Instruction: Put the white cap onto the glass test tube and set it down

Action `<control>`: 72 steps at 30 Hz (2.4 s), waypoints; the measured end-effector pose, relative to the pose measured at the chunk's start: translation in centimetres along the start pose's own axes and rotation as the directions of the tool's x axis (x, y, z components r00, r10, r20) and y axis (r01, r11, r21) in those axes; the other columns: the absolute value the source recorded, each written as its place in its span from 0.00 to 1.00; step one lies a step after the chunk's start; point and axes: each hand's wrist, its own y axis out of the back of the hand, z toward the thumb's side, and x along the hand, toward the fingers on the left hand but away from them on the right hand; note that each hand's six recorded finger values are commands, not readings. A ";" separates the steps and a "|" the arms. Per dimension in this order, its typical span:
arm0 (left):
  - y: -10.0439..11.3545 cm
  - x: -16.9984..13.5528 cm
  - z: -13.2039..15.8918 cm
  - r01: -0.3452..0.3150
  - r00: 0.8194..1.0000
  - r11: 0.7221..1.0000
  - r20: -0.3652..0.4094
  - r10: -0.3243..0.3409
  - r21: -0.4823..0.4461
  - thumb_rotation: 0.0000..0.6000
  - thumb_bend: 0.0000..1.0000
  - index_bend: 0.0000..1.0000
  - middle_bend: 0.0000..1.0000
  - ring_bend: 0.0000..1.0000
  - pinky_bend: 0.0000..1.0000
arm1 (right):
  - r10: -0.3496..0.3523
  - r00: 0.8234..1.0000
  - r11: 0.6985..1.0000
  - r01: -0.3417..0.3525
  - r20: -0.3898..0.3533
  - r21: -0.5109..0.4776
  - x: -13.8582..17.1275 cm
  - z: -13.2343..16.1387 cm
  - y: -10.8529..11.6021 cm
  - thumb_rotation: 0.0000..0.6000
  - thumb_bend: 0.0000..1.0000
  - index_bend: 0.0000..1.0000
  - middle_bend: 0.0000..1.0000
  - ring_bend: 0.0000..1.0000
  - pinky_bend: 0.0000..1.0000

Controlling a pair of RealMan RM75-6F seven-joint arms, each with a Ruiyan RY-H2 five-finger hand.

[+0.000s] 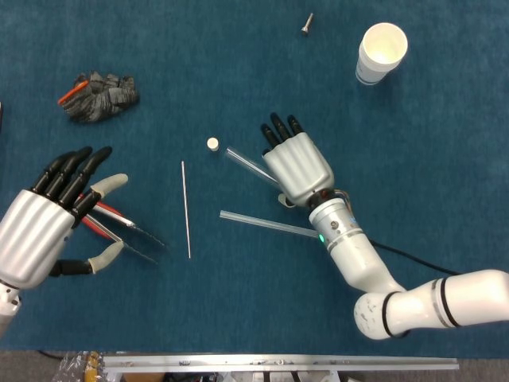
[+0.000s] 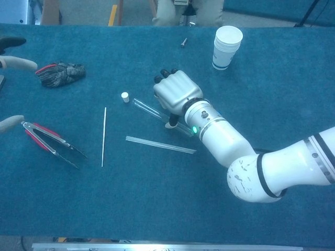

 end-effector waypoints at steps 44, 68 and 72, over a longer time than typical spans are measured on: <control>-0.2 0.1 -0.2 0.003 1.000 1.000 -0.009 -0.003 0.004 0.60 0.26 0.17 0.00 0.00 0.01 | 0.085 0.996 0.996 -0.084 0.023 -0.013 -1.4 -1.5 -2.0 0.84 0.45 0.54 0.16 0.01 0.16; -0.2 0.1 0.5 0.003 1.000 1.000 0.000 -0.003 0.003 0.60 0.26 0.17 0.00 0.00 0.01 | 0.123 0.991 0.990 -0.126 0.054 0.055 -0.4 -4.9 -1.8 0.84 0.37 0.43 0.14 0.01 0.16; -0.1 -0.1 0.4 0.001 1.000 1.000 -0.005 -0.001 0.004 0.60 0.26 0.17 0.00 0.00 0.01 | 0.112 0.993 0.991 -0.115 0.042 0.068 -0.4 -4.5 -1.7 0.84 0.36 0.42 0.14 0.01 0.16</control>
